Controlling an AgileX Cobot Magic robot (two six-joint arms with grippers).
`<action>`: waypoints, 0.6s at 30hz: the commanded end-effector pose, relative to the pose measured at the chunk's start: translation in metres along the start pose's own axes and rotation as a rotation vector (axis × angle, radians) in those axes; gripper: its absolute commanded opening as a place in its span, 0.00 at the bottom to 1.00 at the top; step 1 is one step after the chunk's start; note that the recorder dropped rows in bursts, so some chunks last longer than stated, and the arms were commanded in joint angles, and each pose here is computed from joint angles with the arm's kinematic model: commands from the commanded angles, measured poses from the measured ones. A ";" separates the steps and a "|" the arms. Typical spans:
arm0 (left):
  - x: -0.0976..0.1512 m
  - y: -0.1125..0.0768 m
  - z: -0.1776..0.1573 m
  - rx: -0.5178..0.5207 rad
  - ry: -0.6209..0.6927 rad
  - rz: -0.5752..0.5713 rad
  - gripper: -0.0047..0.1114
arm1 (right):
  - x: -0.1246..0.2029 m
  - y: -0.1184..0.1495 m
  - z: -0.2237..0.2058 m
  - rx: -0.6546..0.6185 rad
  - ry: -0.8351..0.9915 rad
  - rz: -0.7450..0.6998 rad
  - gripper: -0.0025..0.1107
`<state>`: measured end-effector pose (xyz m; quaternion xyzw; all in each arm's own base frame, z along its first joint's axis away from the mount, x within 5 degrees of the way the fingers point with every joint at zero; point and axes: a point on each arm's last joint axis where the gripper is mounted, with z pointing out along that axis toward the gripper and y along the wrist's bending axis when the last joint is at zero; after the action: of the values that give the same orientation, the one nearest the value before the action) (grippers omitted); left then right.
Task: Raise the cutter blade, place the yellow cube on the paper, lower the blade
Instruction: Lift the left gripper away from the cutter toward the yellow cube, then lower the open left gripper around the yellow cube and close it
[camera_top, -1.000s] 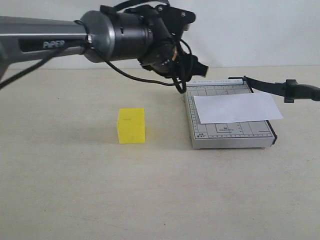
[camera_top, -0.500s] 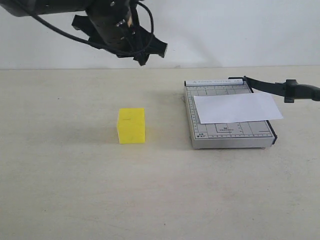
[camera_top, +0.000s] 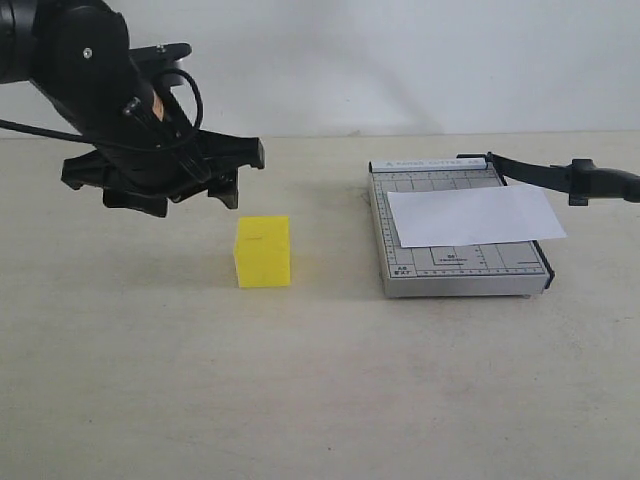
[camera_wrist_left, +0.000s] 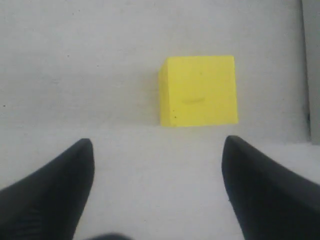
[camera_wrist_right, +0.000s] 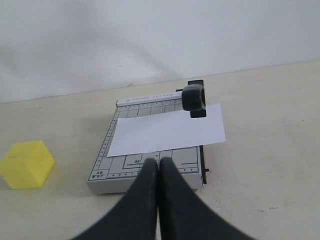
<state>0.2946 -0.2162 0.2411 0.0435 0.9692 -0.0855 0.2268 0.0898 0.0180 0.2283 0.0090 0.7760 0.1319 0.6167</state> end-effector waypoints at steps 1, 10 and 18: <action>0.003 0.001 -0.003 0.007 0.021 -0.105 0.63 | -0.001 0.000 0.000 -0.002 -0.005 -0.012 0.02; 0.006 -0.001 -0.004 0.034 0.061 -0.096 0.75 | -0.001 0.000 0.000 -0.002 -0.005 -0.012 0.02; -0.004 -0.011 0.006 0.045 0.063 -0.047 0.87 | -0.001 0.000 0.000 -0.002 -0.005 -0.009 0.02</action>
<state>0.2944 -0.2230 0.2417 0.0177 0.9721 -0.1154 0.2034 0.0898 0.0180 0.2283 0.0090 0.7760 0.1319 0.6167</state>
